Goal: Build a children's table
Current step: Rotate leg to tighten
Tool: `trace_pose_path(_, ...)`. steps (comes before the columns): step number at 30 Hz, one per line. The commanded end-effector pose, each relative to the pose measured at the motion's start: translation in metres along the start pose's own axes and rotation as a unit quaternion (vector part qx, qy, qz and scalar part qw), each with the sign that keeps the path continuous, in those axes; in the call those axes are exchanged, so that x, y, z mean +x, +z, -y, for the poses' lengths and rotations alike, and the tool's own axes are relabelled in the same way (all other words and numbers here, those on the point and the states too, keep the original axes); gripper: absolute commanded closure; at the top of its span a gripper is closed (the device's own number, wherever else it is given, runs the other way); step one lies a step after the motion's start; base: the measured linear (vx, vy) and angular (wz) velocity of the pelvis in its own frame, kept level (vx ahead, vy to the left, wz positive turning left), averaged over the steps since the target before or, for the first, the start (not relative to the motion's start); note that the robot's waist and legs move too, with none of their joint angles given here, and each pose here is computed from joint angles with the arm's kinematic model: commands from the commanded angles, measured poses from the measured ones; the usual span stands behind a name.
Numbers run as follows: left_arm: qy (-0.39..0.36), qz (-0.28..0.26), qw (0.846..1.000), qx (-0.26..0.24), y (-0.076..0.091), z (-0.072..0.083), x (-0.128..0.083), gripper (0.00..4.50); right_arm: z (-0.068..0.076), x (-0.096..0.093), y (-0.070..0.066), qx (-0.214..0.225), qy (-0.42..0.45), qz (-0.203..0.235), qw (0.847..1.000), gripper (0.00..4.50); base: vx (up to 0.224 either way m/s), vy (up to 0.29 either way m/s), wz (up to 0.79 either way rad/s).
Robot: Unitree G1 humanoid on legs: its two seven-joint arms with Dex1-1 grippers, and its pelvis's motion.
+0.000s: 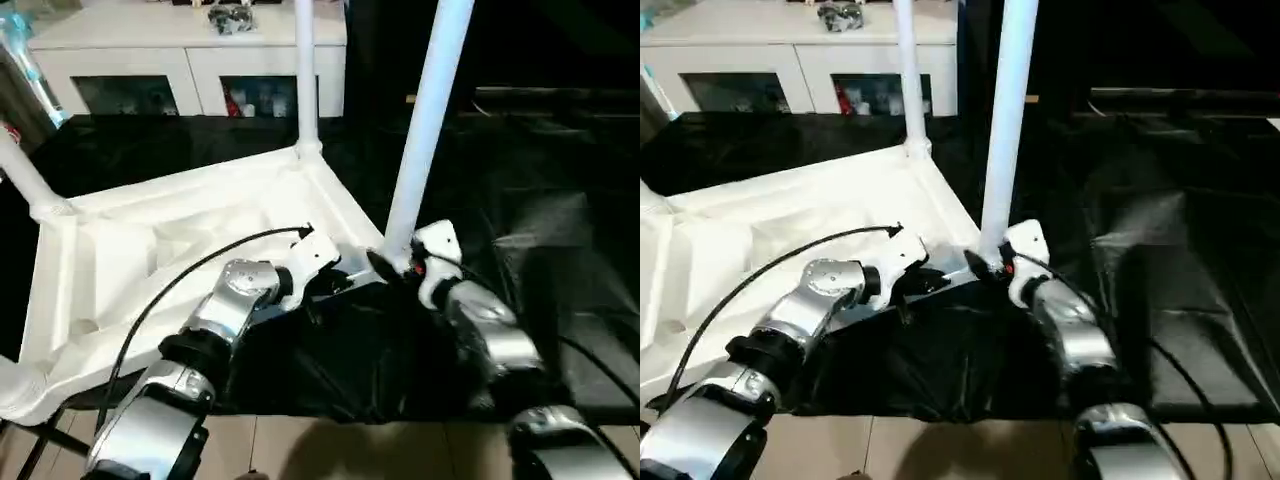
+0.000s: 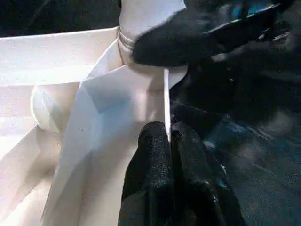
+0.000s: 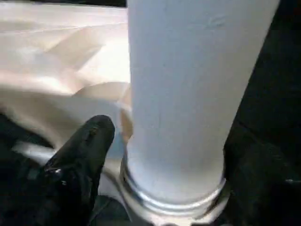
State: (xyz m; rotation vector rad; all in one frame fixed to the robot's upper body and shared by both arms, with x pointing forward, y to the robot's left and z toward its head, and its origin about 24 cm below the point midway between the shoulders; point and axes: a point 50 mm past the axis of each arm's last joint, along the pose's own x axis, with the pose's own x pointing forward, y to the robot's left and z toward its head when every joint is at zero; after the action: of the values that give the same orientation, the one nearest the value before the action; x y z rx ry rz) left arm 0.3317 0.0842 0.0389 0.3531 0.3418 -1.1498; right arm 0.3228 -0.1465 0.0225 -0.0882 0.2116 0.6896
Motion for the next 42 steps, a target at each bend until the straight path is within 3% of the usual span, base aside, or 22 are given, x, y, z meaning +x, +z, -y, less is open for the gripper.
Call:
trace_pose_path(1, -0.051, 0.06, 0.996, 0.038, 0.022, 0.011, 0.007, 4.5, -0.035, 0.008, -0.012, -0.005, 0.13, -0.027, 0.991, 0.8, 0.0, 0.0, 0.0)
trace_pose_path(6, -0.084, 0.053, 0.994, 0.05, 0.016, 0.01, -0.004, 4.5, -0.032, -0.012, -0.013, -0.039, 0.21, -0.03, 0.976, 0.8, 0.0, 0.0, 0.0)
trace_pose_path(7, -0.091, 0.051, 0.993, 0.051, 0.015, 0.009, -0.007, 4.5, -0.032, -0.017, -0.014, -0.049, 0.236, -0.033, 0.97, 0.8, 0.0, 0.0, 0.0)
trace_pose_path(8, -0.109, 0.044, 0.992, 0.054, 0.011, 0.008, -0.014, 4.5, -0.032, -0.03, -0.016, -0.067, 0.289, -0.047, 0.954, 0.8, 0.0, 0.0, 0.0)
trace_pose_path(18, -0.14, 0.028, 0.988, 0.059, 0.005, 0.004, -0.03, 4.5, -0.028, -0.043, -0.007, -0.059, 0.342, -0.036, 0.937, 0.8, 0.0, 0.0, 0.0)
trace_pose_path(22, -0.145, 0.027, 0.987, 0.059, 0.004, 0.003, -0.032, 4.5, -0.028, -0.043, -0.007, -0.06, 0.344, -0.035, 0.936, 0.8, 0.0, 0.0, 0.0)
trace_pose_path(33, -0.151, 0.024, 0.987, 0.057, 0.002, 0.004, -0.034, 4.5, -0.031, -0.042, -0.006, -0.042, 0.361, -0.037, 0.931, 1.7, 0.0, 0.0, 0.0)
trace_pose_path(42, -0.112, 0.027, 0.992, 0.06, 0.005, 0.002, -0.025, 4.5, -0.04, -0.042, -0.015, -0.029, 0.345, -0.035, 0.937, 1.8, 0.0, 0.0, 0.0)
